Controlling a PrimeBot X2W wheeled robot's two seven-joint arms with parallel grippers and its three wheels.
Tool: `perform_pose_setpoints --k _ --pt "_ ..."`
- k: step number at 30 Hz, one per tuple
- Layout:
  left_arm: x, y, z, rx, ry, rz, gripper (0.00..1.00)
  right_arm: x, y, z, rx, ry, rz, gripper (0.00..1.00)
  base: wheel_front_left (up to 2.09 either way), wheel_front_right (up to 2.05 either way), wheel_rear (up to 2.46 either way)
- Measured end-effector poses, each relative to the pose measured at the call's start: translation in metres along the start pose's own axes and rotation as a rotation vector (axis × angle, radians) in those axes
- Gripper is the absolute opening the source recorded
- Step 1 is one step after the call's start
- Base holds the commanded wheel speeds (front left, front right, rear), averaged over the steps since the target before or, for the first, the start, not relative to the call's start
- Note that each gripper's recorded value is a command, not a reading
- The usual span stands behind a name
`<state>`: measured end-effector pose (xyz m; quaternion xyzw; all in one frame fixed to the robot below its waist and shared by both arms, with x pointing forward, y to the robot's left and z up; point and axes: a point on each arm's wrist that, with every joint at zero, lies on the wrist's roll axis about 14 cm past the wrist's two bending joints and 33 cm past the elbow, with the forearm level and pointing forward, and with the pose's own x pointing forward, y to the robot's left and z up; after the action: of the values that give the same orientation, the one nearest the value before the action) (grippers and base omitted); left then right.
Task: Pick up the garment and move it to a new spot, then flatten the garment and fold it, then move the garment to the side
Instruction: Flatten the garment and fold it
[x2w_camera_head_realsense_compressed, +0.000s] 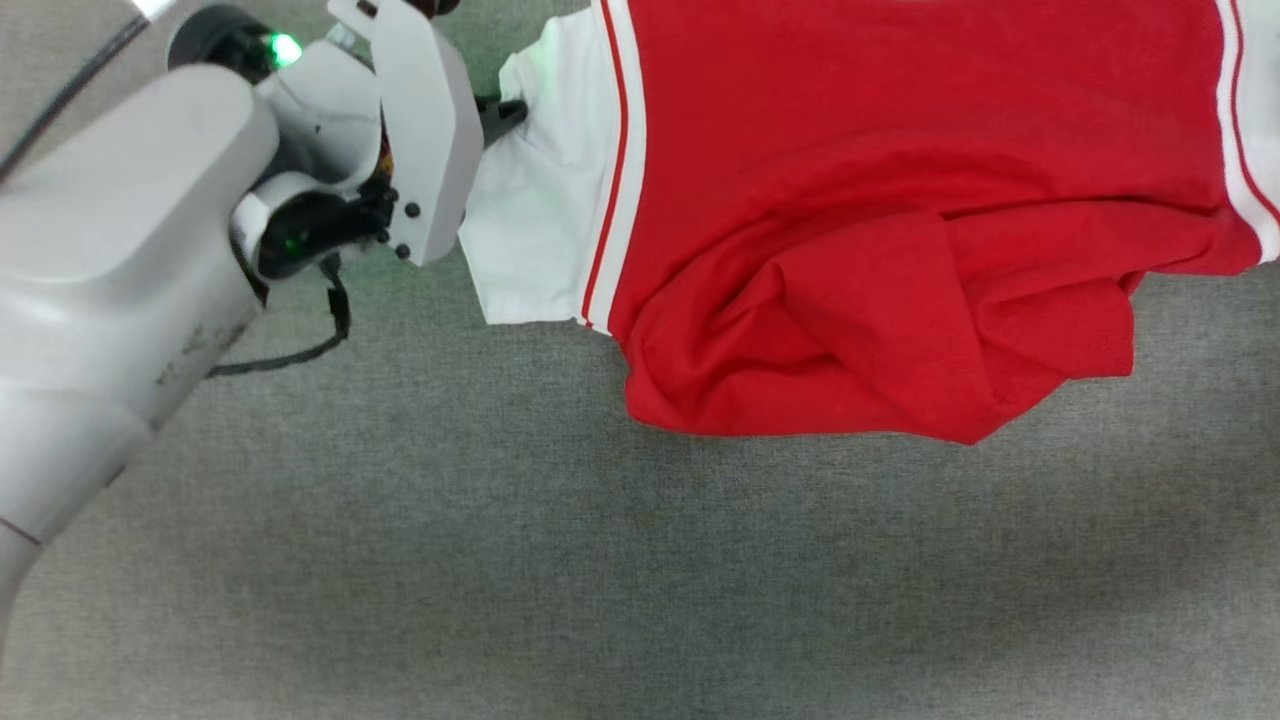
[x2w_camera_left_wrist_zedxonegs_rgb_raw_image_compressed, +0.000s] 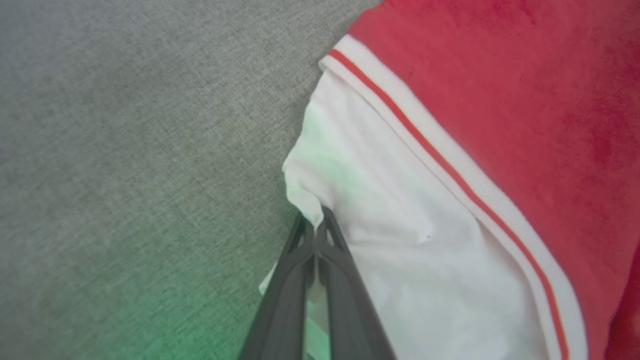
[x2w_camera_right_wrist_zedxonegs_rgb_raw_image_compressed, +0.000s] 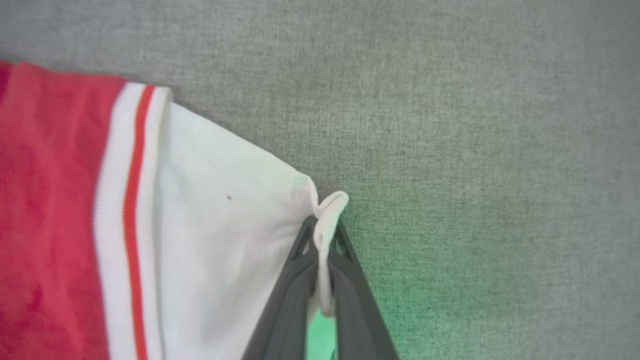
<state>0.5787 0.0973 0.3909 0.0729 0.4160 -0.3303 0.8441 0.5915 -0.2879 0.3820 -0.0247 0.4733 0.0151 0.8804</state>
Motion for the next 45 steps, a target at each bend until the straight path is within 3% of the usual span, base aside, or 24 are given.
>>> perform_pose_setpoints --k 6,15,21,31,34,37,45 --pt "-0.011 -0.002 0.014 -0.103 -0.139 0.011 0.0 -0.017 0.005 0.021 -0.007 -0.145 0.006 0.0 0.0 0.0 0.0" --pt "-0.079 0.036 0.083 -0.224 -0.55 0.167 0.0 -0.095 0.022 0.137 0.072 -0.655 0.043 0.0 0.0 0.0 0.0" --pt "-0.131 0.08 0.138 -0.279 -0.82 0.32 0.0 -0.144 0.032 0.215 0.189 -0.961 0.074 0.0 0.0 0.0 0.0" --pt "-0.238 0.12 0.242 -0.329 -1.251 0.489 0.0 -0.223 0.039 0.3 0.374 -1.336 0.127 0.0 0.0 0.0 0.0" --pt "-0.275 0.114 0.269 -0.321 -1.368 0.469 0.0 -0.247 0.041 0.313 0.37 -1.4 0.13 0.0 0.0 0.0 0.0" --pt "-0.28 0.11 0.268 -0.329 -1.397 0.441 0.0 -0.248 0.05 0.313 0.353 -1.399 0.14 0.0 0.0 0.0 0.0" --pt "-0.207 0.107 0.197 -0.427 -1.242 0.384 0.0 -0.181 0.086 0.269 0.224 -1.163 0.158 0.0 0.0 0.0 0.0"
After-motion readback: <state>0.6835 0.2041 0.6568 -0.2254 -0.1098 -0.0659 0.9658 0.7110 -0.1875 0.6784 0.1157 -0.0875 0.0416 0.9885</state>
